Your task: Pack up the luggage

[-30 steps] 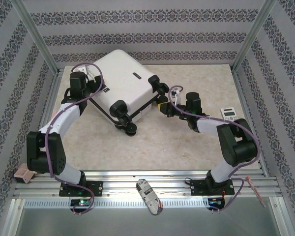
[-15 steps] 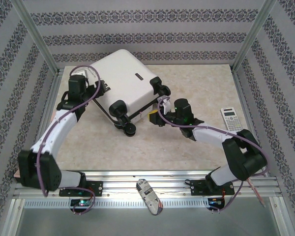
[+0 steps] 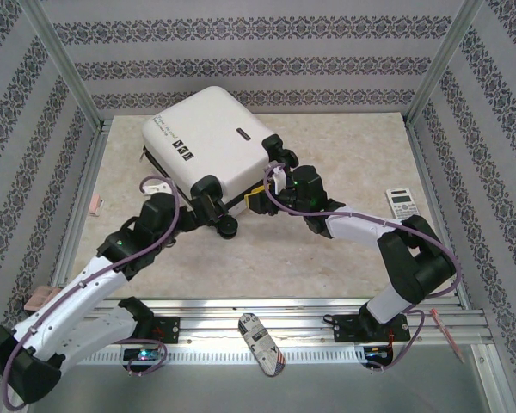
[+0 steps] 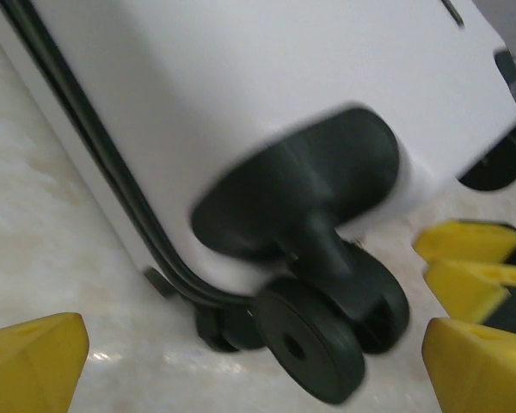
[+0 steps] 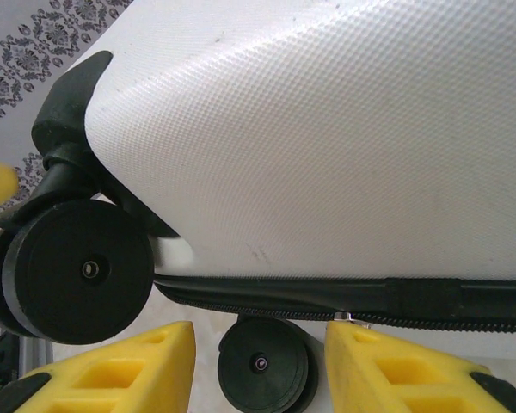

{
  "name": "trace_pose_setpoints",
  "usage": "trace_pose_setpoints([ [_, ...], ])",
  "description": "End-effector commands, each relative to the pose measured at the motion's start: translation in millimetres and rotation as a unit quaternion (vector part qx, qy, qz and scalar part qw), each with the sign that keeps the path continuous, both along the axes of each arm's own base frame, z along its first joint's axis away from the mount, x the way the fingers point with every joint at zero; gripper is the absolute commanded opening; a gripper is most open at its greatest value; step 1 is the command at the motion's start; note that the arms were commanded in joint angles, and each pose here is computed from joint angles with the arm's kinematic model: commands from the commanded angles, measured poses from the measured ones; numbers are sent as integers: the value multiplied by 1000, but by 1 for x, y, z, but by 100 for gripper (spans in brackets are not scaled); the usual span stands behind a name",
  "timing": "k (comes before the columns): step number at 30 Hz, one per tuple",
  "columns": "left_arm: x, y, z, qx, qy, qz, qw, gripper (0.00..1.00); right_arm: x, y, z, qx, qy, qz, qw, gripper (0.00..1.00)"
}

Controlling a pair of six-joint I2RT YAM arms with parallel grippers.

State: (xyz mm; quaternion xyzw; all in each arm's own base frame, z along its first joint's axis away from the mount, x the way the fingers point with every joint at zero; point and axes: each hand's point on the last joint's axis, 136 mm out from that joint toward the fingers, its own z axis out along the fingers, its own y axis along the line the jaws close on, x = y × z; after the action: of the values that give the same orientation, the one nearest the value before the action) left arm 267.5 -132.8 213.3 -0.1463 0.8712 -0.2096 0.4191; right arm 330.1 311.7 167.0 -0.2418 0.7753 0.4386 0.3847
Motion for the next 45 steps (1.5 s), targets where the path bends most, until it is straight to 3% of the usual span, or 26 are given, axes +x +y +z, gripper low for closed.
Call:
trace_pose_setpoints([
  [1, 3, -17, -2, -31, 1, 28, 999, 100, -1, -2, 11, 6, -24, 1, 1000, 44],
  [6, 14, -44, -12, 0, 16, 14, 1000, 100, -5, -16, 4, -2, -20, -13, 1000, 45],
  [15, 32, -46, -30, 74, 34, 35, 996, 100, -10, -35, 1, -4, -22, -30, 999, 45],
  [30, 63, -20, -36, 193, 45, -7, 980, 77, -6, -34, -12, -17, -15, -39, 999, 44],
  [40, 107, -17, -30, 203, 28, -75, 976, 66, 1, -20, -28, -35, -8, -60, 998, 39],
  [45, 112, -39, -30, 163, 32, -110, 980, 63, 7, -10, -40, -55, -16, -90, 994, 40],
])
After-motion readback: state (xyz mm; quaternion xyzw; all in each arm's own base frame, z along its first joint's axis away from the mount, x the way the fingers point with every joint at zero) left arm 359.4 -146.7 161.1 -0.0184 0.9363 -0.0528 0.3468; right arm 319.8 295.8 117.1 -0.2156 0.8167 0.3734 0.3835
